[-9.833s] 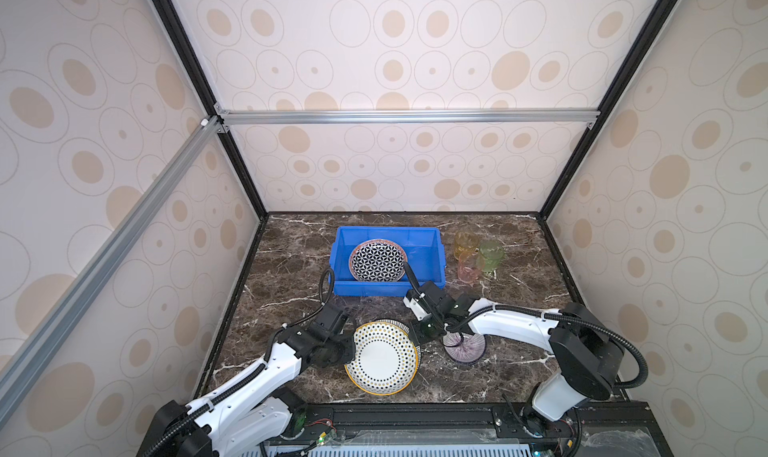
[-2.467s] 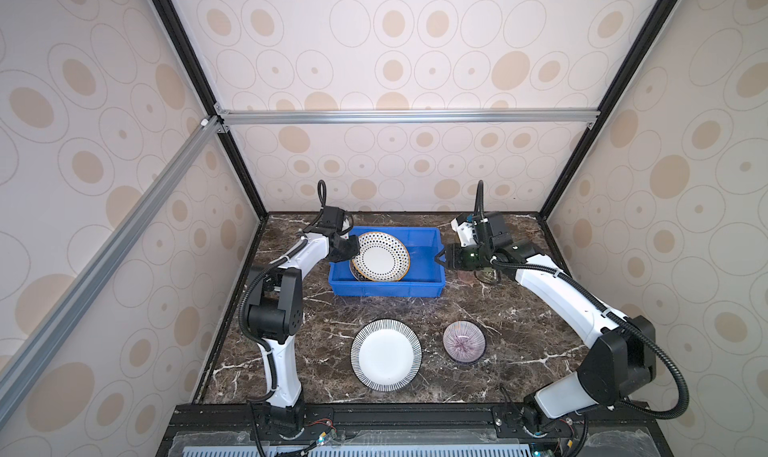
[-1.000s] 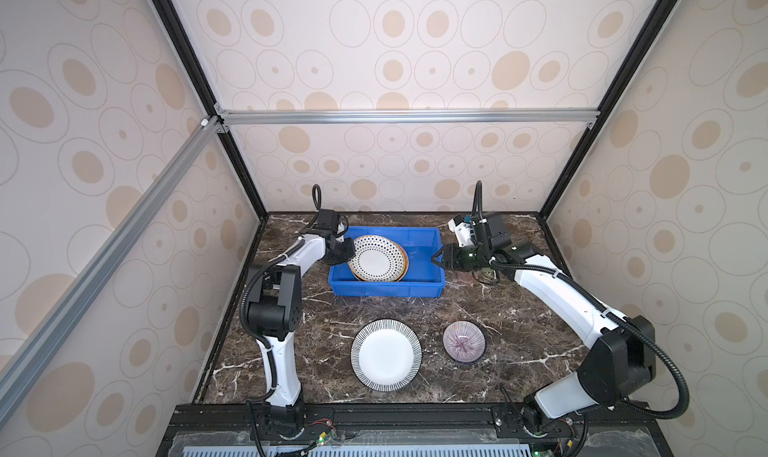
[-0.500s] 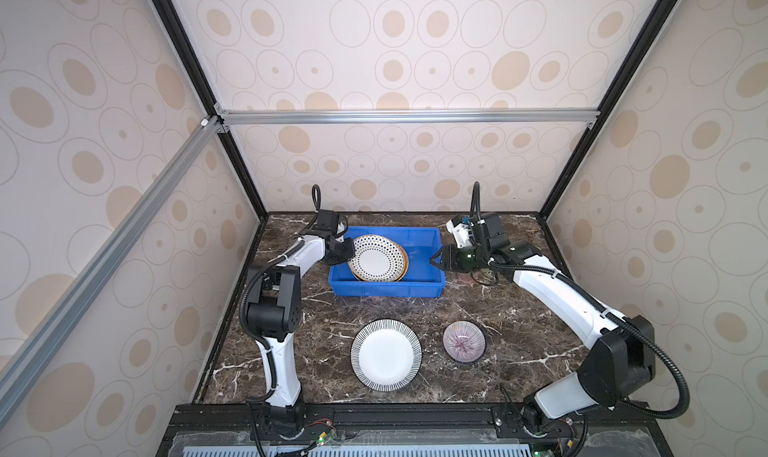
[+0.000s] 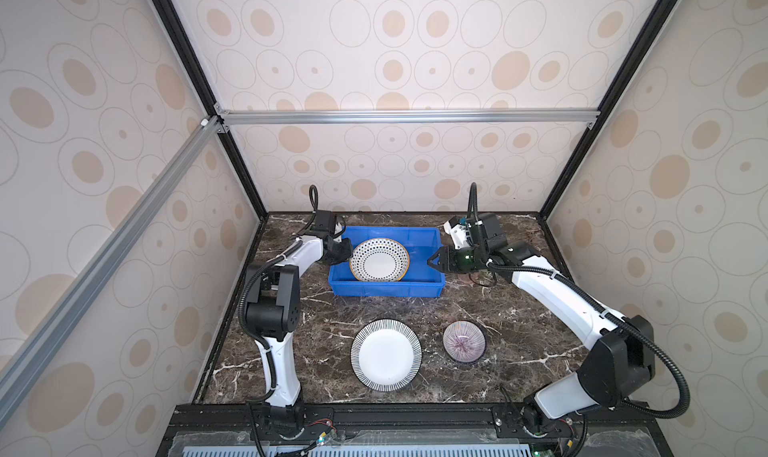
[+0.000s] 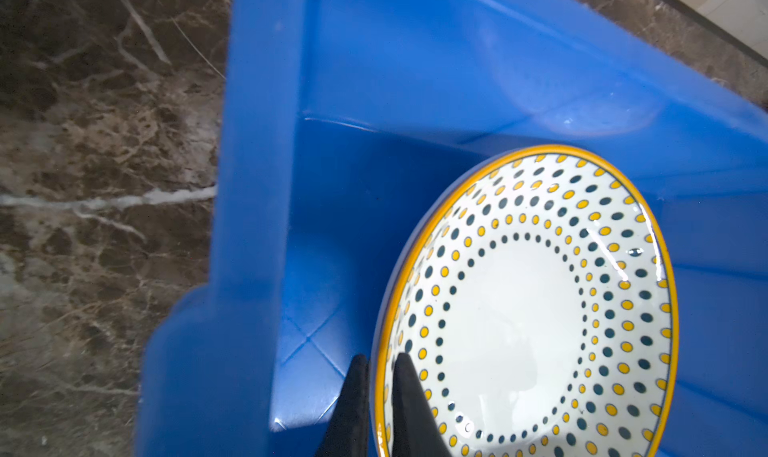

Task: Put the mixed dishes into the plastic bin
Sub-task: 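Open the left gripper and raise it out of the bin, then move both grippers toward the black-striped white plate on the table, then lower both grippers onto the striped plate rim and close on it, then tilt the striped plate up with the left gripper while right gripper releases and withdraws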

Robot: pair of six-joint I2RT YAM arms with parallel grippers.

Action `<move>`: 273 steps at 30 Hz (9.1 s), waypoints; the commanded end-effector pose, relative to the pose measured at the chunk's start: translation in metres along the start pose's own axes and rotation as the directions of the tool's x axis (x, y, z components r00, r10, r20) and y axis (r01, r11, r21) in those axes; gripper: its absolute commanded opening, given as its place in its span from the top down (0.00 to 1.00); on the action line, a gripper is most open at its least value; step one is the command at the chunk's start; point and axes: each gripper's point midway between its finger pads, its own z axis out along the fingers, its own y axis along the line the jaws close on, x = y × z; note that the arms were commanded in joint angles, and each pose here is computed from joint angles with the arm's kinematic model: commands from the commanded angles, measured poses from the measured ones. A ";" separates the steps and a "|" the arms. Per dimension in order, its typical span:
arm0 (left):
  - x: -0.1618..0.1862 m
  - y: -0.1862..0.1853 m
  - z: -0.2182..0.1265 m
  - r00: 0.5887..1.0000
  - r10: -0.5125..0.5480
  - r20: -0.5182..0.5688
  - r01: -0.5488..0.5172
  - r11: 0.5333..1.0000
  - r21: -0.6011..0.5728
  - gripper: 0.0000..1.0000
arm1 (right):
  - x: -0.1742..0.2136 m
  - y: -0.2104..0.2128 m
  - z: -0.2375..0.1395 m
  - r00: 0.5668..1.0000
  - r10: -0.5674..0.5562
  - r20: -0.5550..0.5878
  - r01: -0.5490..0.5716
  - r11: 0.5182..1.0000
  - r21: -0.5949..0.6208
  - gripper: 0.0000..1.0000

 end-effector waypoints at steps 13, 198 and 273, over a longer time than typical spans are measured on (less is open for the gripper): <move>0.032 0.004 -0.002 0.991 0.058 -0.122 -0.066 0.996 -0.062 0.85 | 0.007 0.012 -0.003 0.999 -0.034 -0.022 0.034 0.999 -0.003 0.55; 0.286 0.005 -0.114 0.986 -0.082 -0.142 0.078 0.996 -0.035 1.00 | 0.175 0.033 0.067 0.896 -0.169 -0.411 0.202 0.978 0.040 0.67; 0.162 -0.127 -0.205 0.982 0.154 0.108 -0.178 0.948 0.263 1.00 | 0.043 -0.016 -0.075 0.978 -0.147 0.147 0.111 0.967 0.228 0.54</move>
